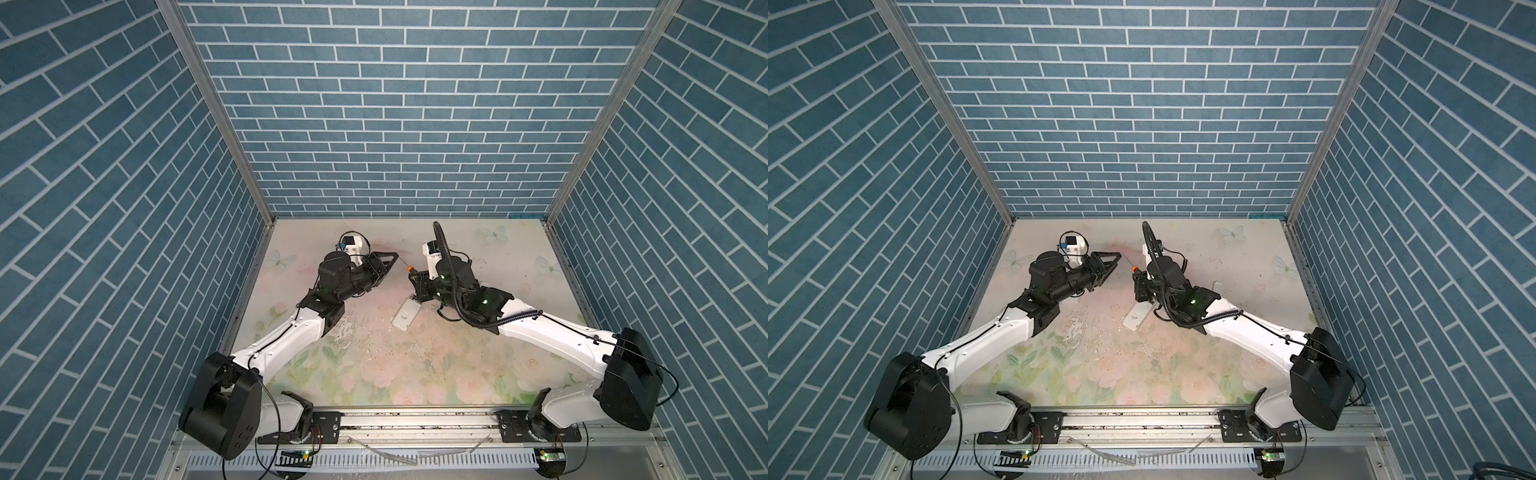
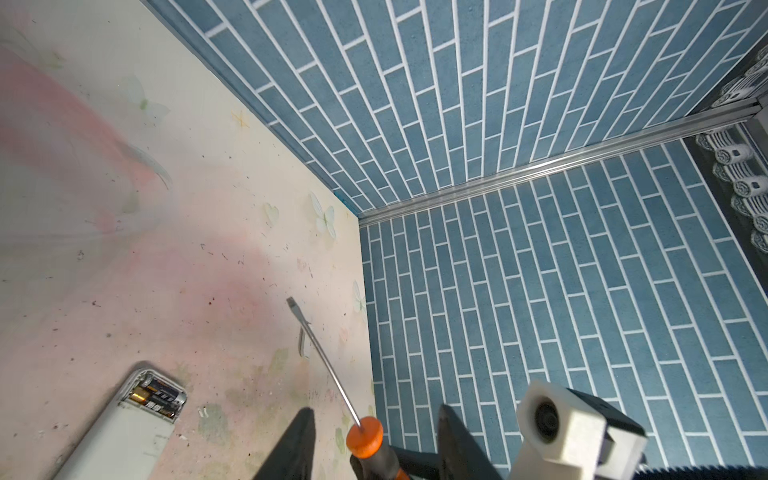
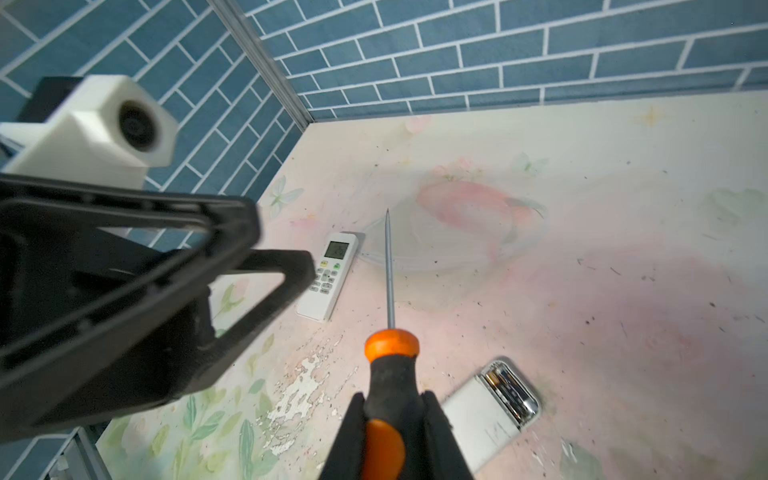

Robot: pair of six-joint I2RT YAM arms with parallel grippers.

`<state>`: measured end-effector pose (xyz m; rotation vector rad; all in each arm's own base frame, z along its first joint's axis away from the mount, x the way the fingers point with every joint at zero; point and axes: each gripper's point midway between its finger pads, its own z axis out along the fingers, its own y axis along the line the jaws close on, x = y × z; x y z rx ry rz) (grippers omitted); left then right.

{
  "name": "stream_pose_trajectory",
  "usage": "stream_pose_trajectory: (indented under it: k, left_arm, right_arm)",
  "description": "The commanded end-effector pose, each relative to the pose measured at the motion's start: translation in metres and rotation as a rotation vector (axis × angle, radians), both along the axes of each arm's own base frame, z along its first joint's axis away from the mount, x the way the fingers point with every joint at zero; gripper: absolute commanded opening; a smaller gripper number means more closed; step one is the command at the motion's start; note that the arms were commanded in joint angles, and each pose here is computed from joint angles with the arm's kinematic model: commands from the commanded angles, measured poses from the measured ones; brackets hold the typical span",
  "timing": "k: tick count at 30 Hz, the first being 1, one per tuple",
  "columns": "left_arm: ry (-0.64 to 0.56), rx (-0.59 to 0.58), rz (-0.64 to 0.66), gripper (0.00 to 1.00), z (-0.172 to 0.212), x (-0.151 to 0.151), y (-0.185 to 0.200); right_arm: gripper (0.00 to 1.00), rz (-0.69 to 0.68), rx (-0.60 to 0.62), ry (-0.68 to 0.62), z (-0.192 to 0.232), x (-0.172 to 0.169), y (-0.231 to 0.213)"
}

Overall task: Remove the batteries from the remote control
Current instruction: 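Move the left gripper down onto the open remote while the right gripper withdraws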

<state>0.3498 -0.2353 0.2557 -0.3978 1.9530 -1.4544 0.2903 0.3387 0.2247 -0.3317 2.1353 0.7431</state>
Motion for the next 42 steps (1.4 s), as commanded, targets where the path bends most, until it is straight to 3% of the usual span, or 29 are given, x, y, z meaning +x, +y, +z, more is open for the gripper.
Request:
stream_pose_trajectory:
  k: [1,7,11,15,20,27,42]
  left_arm:
    - [-0.009,0.073,0.018,0.52,-0.012,-0.004,0.011]
    - [0.023,0.295,-0.031,0.58,-0.051,-0.022,0.025]
    - [0.047,0.470,-0.065,0.71,-0.077,-0.035,0.037]
    - [0.026,0.624,-0.110,0.73,-0.090,-0.046,0.038]
    - [-0.019,0.819,-0.251,0.74,-0.107,-0.060,0.019]
    - [-0.078,1.031,-0.403,0.85,-0.139,-0.067,-0.011]
    - [-0.069,1.301,-0.555,0.85,-0.202,-0.054,-0.040]
  right_arm:
    - [0.00,-0.042,0.016,0.070,0.007,-0.011,-0.018]
    - [0.00,-0.088,0.023,0.285,-0.010,-0.029,-0.051]
    - [0.00,-0.143,0.104,0.476,-0.022,-0.039,-0.071]
    - [0.00,-0.153,0.145,0.564,-0.027,-0.044,-0.076]
    - [0.00,-0.153,0.128,0.618,-0.036,-0.045,-0.078]
    - [0.00,-0.184,0.096,0.652,-0.047,-0.044,-0.090]
    - [0.00,-0.237,0.108,0.643,-0.055,-0.041,-0.110]
